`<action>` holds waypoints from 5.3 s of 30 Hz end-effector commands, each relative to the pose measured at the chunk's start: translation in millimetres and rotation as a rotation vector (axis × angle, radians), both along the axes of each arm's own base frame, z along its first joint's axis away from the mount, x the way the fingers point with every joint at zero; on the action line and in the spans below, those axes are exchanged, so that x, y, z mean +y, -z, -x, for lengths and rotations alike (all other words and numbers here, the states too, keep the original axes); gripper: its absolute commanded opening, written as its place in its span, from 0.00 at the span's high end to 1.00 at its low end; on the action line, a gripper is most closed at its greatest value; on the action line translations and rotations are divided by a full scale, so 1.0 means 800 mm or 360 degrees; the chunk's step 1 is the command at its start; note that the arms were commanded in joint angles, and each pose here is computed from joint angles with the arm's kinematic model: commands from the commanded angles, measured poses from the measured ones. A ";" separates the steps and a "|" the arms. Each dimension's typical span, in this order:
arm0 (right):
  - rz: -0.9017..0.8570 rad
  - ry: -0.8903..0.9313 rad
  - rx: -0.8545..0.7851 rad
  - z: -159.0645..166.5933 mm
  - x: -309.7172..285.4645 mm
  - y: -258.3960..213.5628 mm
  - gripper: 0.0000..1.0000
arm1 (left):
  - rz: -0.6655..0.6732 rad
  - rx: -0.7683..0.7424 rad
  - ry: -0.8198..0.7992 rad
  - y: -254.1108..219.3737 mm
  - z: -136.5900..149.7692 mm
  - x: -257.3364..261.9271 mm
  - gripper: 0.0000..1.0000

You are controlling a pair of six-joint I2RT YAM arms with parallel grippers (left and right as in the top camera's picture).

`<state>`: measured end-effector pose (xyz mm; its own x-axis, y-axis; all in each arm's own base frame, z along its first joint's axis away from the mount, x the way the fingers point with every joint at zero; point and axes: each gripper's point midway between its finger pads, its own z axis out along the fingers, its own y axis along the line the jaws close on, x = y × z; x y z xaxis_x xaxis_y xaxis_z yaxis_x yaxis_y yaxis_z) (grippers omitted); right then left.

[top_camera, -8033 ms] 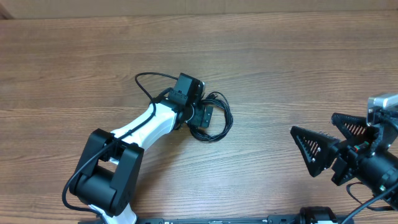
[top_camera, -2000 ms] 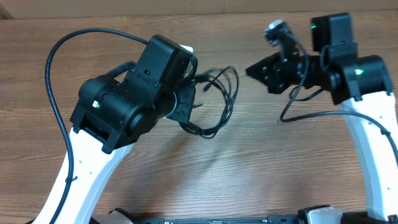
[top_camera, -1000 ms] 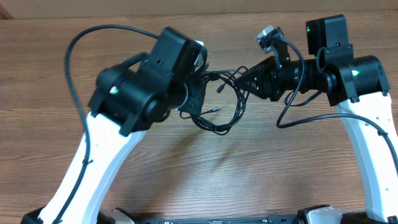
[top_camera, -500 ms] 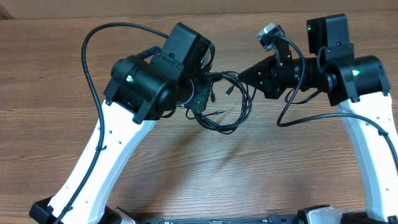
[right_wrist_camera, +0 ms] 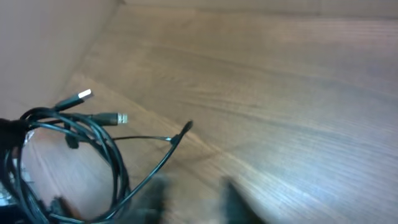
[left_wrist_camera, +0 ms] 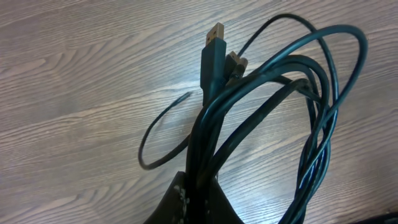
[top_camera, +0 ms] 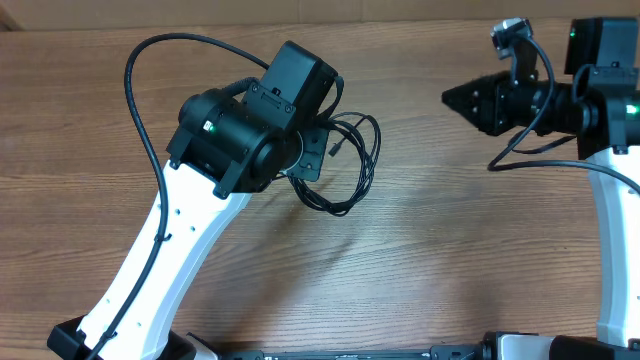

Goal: Untangle cables

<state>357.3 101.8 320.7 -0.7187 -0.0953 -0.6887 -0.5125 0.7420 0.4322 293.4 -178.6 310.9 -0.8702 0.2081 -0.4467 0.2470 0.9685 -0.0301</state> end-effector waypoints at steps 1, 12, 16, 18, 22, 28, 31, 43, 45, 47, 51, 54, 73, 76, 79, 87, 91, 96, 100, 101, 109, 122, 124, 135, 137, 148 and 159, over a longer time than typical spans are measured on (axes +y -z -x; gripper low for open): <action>-0.0006 -0.0117 -0.0032 0.012 0.017 -0.005 0.27 | 0.0118 -0.0013 0.0064 -0.012 0.004 -0.018 0.96; 0.0006 -0.0389 -0.0051 0.040 0.083 -0.004 0.30 | 0.0527 0.0039 0.0336 -0.036 0.020 -0.091 0.96; 0.0007 -0.0394 -0.0051 0.041 0.085 -0.004 0.39 | 0.0532 0.0021 0.0351 -0.040 0.021 -0.091 0.96; 0.0006 -0.0394 -0.0051 0.041 0.085 -0.004 0.53 | 0.0537 0.0011 0.0353 -0.043 0.022 -0.090 0.96; 0.0005 -0.0394 -0.0043 0.042 0.085 -0.003 0.96 | 0.0552 -0.0017 0.0361 -0.050 0.023 -0.089 0.96; 0.0006 -0.0394 -0.0026 0.044 0.084 -0.002 0.71 | 0.0529 -0.0075 0.0336 -0.057 0.020 -0.082 0.96; 0.0018 -0.0397 -0.0024 0.045 0.083 0.000 0.37 | 0.0531 -0.0083 0.0343 -0.060 0.020 -0.082 0.96; 0.0046 -0.0412 -0.0017 0.049 0.081 0.004 0.96 | 0.0562 -0.0236 0.0365 -0.109 0.028 -0.069 0.96; 0.0046 -0.0413 -0.0023 0.048 0.082 0.003 0.96 | 0.0554 -0.0253 0.0354 -0.113 0.027 -0.066 0.96; 0.0045 -0.0412 -0.0033 0.047 0.082 0.002 0.96 | 0.0526 -0.0240 0.0340 -0.109 0.028 -0.062 0.96; 0.0047 -0.0395 -0.0064 0.041 0.078 0.000 0.96 | 0.0415 -0.0199 0.0282 -0.095 0.031 -0.045 0.96; 0.0091 -0.0318 -0.0091 0.027 0.064 0.001 0.96 | 0.0354 -0.0189 0.0248 -0.090 0.032 -0.035 0.96; 0.0079 0.0210 -0.0081 -0.018 -0.067 -0.004 0.96 | 0.0277 -0.0233 0.0193 -0.097 0.045 -0.007 0.96; 0.0073 0.0288 -0.0081 -0.021 -0.088 -0.005 0.96 | 0.0257 -0.0258 0.0170 -0.101 0.046 0.000 0.96; -0.0001 0.0262 -0.0063 -0.016 -0.087 -0.009 0.95 | 0.0263 -0.0256 0.0173 -0.102 0.048 0.001 0.94; -0.0116 0.0013 -0.0002 0.008 -0.028 -0.011 0.21 | 0.0180 -0.0303 0.0249 -0.102 0.044 0.004 0.96; -0.0143 -0.0076 0.0075 0.022 0.004 -0.008 0.18 | 0.0086 -0.0451 0.0138 -0.114 0.022 0.020 0.96; -0.0158 -0.0193 0.0181 0.044 0.041 -0.002 0.30 | 0.0088 -0.0633 -0.0039 -0.138 -0.004 0.030 0.96; -0.0192 -0.0241 0.0275 0.058 0.068 -0.002 0.29 | 0.0166 -0.0726 -0.0044 -0.154 -0.016 0.019 0.96; -0.0208 -0.0261 0.0298 0.062 0.076 -0.003 0.26 | 0.0205 -0.0741 -0.0029 -0.159 -0.018 0.014 0.96; -0.0275 -0.0468 0.0229 0.078 0.135 -0.020 0.28 | 0.0475 -0.0721 0.0038 -0.173 -0.016 -0.022 0.96; -0.0331 -0.0506 0.0137 0.072 0.160 -0.038 0.83 | 0.0594 -0.0669 0.0143 -0.176 -0.007 -0.042 0.96; -0.0331 -0.0506 0.0139 0.072 0.160 -0.038 0.60 | 0.0614 -0.0665 0.0127 -0.177 -0.007 -0.043 0.96; -0.0319 -0.0456 0.0145 0.066 0.158 -0.036 0.42 | 0.0769 -0.0670 0.0227 -0.193 -0.002 -0.065 0.96; -0.0319 -0.0456 0.0140 0.066 0.158 -0.037 0.45 | 0.0771 -0.0670 0.0228 -0.193 -0.002 -0.065 0.96; -0.0338 -0.0433 0.0162 0.064 0.159 -0.038 0.89 | 0.0910 -0.0676 0.0365 -0.210 0.014 -0.097 0.96; -0.0326 -0.0388 0.0113 0.053 0.151 -0.041 0.96 | 0.0747 -0.0633 0.0254 -0.186 0.011 -0.076 0.96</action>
<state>312.5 225.9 347.9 -0.7494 -0.1474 -0.6455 -0.6221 0.4905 0.6102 288.8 -246.7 449.4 -0.6092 0.0536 -0.7912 0.4872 0.8125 -0.3201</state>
